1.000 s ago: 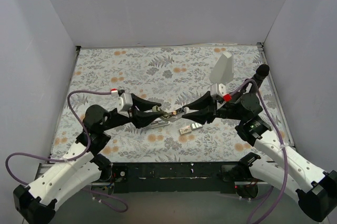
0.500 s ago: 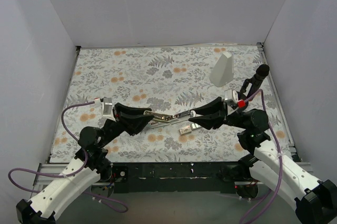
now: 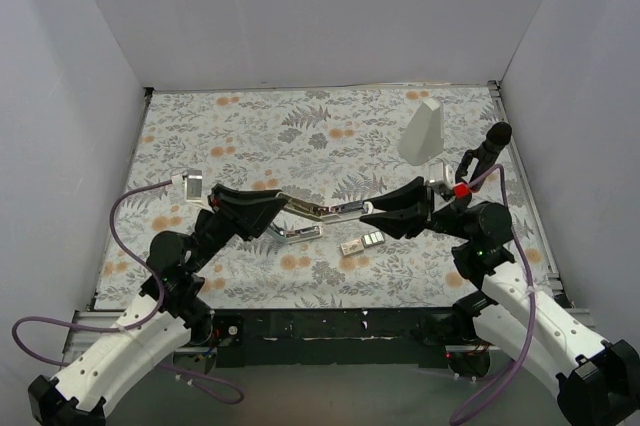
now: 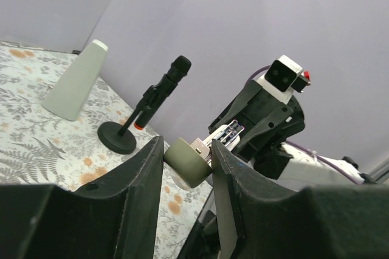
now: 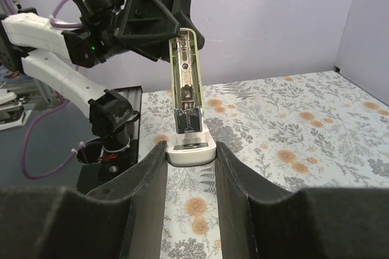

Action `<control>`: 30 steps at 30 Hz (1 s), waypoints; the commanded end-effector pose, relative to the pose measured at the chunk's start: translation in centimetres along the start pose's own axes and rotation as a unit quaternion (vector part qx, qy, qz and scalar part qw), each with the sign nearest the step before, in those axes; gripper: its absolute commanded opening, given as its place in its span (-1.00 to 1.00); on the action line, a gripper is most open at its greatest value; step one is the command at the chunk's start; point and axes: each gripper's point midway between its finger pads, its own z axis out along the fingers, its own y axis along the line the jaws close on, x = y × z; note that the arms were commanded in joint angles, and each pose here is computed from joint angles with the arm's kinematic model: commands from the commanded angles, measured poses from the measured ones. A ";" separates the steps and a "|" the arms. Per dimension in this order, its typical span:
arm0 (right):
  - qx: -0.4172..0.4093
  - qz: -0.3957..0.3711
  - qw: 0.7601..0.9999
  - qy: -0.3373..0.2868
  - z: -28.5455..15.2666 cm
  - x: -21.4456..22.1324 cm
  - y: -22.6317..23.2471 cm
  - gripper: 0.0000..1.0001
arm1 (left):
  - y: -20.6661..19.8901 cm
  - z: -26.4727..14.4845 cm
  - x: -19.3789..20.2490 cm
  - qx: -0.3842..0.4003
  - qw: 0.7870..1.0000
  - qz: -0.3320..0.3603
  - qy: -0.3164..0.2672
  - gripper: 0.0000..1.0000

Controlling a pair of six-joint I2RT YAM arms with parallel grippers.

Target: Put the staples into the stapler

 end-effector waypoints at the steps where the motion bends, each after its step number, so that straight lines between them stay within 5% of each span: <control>1: 0.023 -0.051 0.998 0.020 0.7 -2.3 -1.7 -0.97 | -0.1 1.6 -4.0 -0.034 0.997 0.061 -0.046 -0.91; 6: 0.033 -0.048 0.997 0.057 1.0 -1.6 -2.8 -0.97 | 0.3 2.8 -4.2 -0.051 0.995 0.082 -0.025 -0.35; 13: 0.040 -0.047 0.995 0.078 1.3 -0.9 -3.8 -0.97 | 1.4 4.1 -3.4 -0.075 0.992 0.100 0.017 0.02; 18: 0.045 -0.050 0.994 0.081 1.4 -1.0 -4.2 -0.97 | 1.8 4.4 -3.0 -0.081 0.991 0.102 0.030 0.05; 23: 0.052 -0.048 0.994 0.086 1.4 -0.6 -4.7 -0.97 | 1.1 5.2 -2.0 -0.049 0.984 0.151 0.085 0.42; 30: 0.039 -0.044 0.995 0.079 1.6 -0.6 -4.4 -0.97 | 0.3 5.6 3.3 0.113 0.914 0.303 0.246 0.56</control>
